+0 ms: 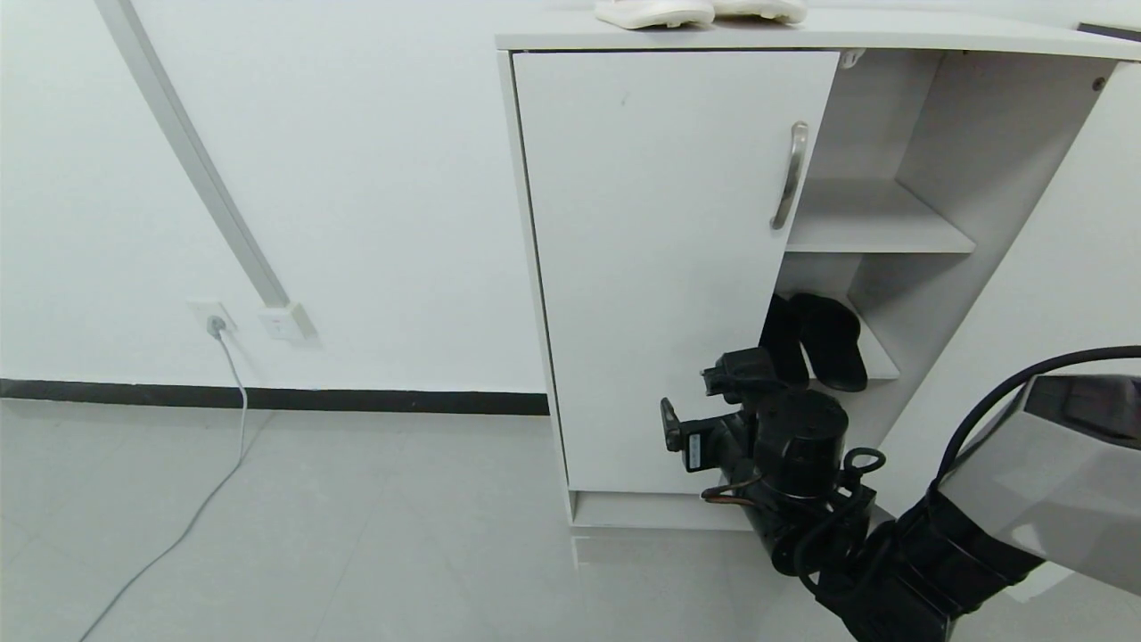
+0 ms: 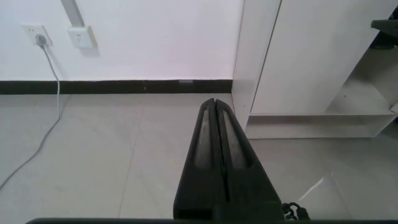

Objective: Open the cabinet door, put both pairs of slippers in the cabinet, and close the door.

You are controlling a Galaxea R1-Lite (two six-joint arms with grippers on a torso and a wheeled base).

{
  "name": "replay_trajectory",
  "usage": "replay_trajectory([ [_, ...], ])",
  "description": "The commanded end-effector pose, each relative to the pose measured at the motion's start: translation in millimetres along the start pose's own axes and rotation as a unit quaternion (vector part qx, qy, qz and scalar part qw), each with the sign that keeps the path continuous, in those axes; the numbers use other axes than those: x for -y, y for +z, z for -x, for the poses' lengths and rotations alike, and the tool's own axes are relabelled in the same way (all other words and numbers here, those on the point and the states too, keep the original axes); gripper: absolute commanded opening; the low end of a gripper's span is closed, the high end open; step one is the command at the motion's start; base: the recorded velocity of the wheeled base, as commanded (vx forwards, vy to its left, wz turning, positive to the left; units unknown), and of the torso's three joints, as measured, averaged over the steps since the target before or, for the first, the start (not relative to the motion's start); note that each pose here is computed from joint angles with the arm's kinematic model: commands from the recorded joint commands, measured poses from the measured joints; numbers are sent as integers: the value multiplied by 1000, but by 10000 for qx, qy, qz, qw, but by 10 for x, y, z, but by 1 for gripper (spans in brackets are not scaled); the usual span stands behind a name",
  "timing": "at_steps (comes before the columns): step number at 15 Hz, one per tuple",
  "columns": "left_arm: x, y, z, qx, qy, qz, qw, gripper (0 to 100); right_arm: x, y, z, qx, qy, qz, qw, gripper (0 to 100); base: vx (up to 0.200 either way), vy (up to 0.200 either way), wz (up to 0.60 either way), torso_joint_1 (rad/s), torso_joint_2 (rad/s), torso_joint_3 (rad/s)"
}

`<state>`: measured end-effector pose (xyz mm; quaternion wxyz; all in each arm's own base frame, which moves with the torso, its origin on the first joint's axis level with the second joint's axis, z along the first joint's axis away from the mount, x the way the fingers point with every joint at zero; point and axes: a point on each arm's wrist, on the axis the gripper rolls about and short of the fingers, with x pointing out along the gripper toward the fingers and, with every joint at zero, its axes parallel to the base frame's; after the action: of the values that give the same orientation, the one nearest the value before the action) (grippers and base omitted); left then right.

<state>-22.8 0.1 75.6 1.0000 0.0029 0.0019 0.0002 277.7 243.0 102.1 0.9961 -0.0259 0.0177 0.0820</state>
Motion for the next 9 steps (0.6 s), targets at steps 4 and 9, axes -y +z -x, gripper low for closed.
replay_trajectory([
  [4,0,1,-1,-4,-2,-2,10000,0,-6,-28,-5,-31,2,63,10000,100,0,0,0,8,-171,-260],
  [9,0,1,-1,-4,-2,-2,10000,0,-6,-28,-5,-32,-5,70,10000,100,0,0,0,67,-507,-360],
])
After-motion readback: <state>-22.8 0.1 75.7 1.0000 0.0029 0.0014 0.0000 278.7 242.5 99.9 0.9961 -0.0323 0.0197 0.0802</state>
